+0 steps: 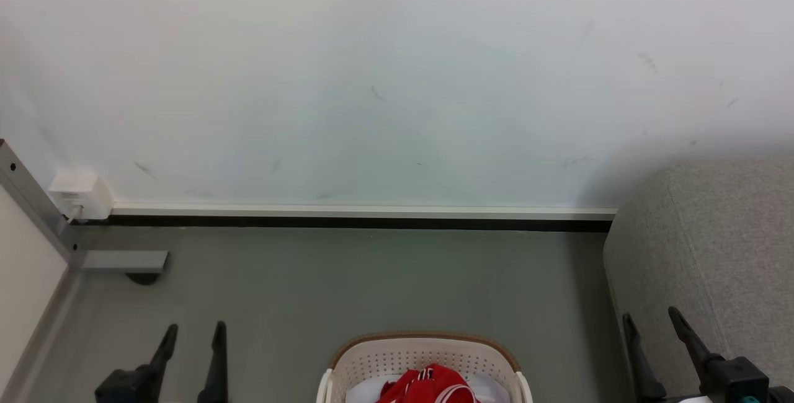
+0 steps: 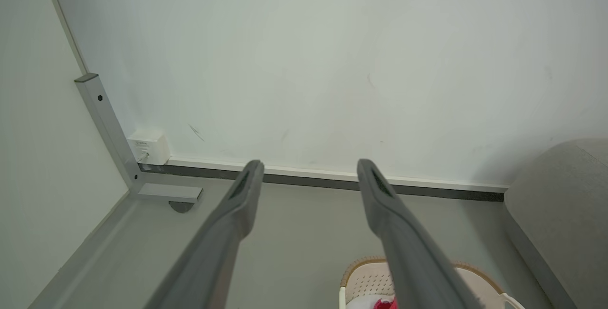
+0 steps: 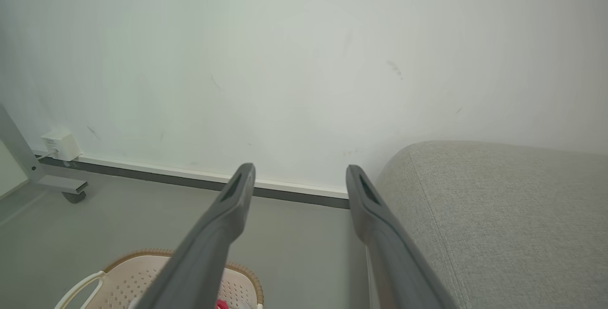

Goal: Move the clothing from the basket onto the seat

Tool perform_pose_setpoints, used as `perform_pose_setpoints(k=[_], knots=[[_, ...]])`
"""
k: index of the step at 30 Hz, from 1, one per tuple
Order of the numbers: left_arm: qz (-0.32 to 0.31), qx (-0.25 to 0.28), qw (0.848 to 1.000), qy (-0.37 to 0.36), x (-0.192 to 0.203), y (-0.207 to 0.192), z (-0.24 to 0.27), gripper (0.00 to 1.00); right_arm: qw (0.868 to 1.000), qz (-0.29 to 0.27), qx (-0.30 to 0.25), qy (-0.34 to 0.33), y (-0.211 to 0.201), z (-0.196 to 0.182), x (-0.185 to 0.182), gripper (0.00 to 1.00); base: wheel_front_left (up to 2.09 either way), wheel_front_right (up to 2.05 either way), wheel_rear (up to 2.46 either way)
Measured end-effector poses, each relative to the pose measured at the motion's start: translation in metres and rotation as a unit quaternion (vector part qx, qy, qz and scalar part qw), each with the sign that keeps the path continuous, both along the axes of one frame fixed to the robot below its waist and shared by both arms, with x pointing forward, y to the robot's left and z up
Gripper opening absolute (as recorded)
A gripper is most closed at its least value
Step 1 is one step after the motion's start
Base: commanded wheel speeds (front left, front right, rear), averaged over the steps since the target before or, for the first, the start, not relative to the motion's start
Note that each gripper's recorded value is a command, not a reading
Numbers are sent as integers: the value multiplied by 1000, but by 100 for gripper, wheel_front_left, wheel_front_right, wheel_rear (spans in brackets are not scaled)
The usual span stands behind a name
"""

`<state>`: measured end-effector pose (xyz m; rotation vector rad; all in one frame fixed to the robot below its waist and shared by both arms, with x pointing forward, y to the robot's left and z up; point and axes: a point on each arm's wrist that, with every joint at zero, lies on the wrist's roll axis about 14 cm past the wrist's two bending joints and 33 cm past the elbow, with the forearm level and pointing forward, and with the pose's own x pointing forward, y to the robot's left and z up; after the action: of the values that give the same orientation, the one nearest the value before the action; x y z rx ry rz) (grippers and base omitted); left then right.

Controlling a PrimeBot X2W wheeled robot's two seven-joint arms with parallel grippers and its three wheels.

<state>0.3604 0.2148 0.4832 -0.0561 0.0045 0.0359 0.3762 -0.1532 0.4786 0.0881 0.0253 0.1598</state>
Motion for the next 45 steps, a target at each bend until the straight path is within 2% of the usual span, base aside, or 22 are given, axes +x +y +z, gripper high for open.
perform_pose_setpoints(k=[9, 18, 38, 45], knots=[[-12, 23, 1000, 1, 0, -4, -3, 100, 1000, -10, -7, -6, -3, 2, 0, 100, 0, 0, 0], [-16, 20, 1000, 4, 2, -7, -5, 100, 1000, -19, 12, -7, -6, 4, -1, 100, 0, 0, 0], [-18, 18, 1000, 8, 4, -9, -7, 100, 1000, -21, 16, -8, -7, 4, -2, 100, 0, 0, 0], [-42, 19, 999, 10, 12, -23, -8, 100, 999, -37, 25, -18, -16, 11, -3, 100, 0, 0, 0]])
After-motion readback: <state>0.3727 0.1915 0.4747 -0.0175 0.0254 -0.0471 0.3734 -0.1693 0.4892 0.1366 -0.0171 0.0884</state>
